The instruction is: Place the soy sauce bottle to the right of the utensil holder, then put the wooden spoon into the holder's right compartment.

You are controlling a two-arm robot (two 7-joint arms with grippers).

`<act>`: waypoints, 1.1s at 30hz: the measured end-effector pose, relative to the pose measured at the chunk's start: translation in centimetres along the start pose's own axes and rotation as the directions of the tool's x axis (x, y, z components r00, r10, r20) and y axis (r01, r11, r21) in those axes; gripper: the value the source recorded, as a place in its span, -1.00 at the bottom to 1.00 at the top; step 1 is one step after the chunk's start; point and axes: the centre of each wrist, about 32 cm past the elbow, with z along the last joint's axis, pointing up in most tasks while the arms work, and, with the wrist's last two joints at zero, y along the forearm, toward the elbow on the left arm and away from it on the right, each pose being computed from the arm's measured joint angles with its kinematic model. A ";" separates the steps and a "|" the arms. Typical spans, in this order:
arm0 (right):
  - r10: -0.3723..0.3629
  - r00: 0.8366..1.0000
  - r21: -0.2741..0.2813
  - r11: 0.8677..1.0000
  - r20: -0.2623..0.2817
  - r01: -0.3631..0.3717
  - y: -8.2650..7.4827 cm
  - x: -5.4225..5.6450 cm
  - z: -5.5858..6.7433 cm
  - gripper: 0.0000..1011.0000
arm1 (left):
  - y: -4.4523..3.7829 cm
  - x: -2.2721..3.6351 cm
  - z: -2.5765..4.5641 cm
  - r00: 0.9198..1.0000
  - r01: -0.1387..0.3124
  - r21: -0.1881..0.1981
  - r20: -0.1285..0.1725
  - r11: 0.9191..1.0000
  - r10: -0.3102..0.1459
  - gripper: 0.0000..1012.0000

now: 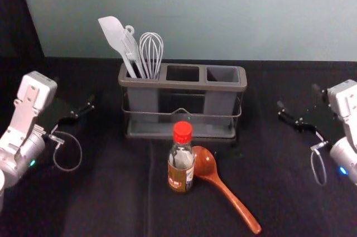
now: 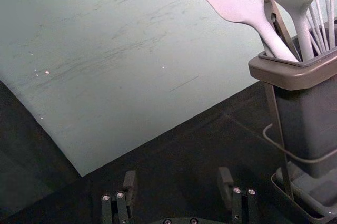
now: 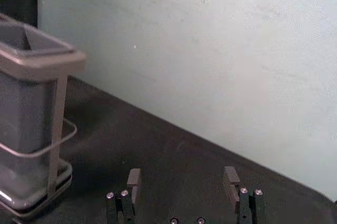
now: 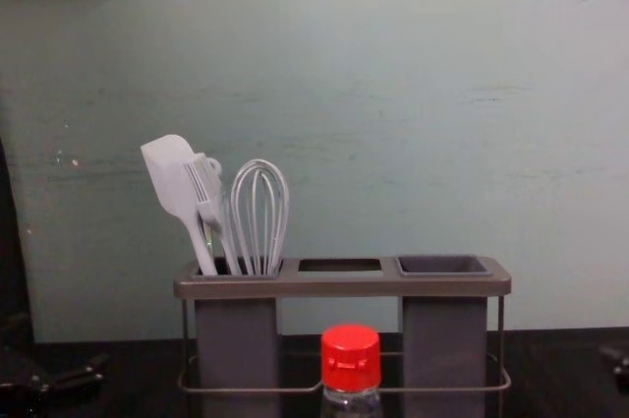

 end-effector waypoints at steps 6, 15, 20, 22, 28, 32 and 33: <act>-0.002 1.000 0.045 0.999 0.003 0.002 -1.0 0.7 0.9 0.98 | 0.00 0.00 0.00 1.000 0.000 0.000 0.000 1.000 0.000 0.99; 0.072 0.997 0.097 0.993 -0.041 -0.068 -4.6 2.2 2.2 0.98 | 0.00 0.00 0.00 1.000 0.000 0.000 0.000 1.000 0.000 0.99; 0.130 0.989 0.132 0.984 -0.077 -0.119 -6.8 3.0 2.5 0.98 | 0.00 0.00 0.00 1.000 0.000 0.000 0.000 1.000 0.000 0.99; 0.162 0.982 0.146 0.978 -0.091 -0.148 -7.9 3.2 2.6 0.98 | 0.00 0.00 0.00 1.000 0.000 0.000 0.000 1.000 0.000 0.99; 0.258 0.959 0.192 0.953 -0.117 -0.233 -9.8 3.6 3.4 0.98 | 0.00 0.00 0.00 1.000 0.000 0.000 0.000 1.000 0.000 0.99; 0.328 0.934 0.219 0.930 -0.140 -0.294 -10.4 3.5 4.1 0.98 | 0.00 0.00 0.00 1.000 0.000 0.000 0.000 1.000 0.000 0.99; 0.345 0.928 0.226 0.924 -0.144 -0.308 -10.4 3.4 4.2 0.98 | 0.00 0.00 0.00 1.000 0.000 0.000 0.000 1.000 0.000 0.99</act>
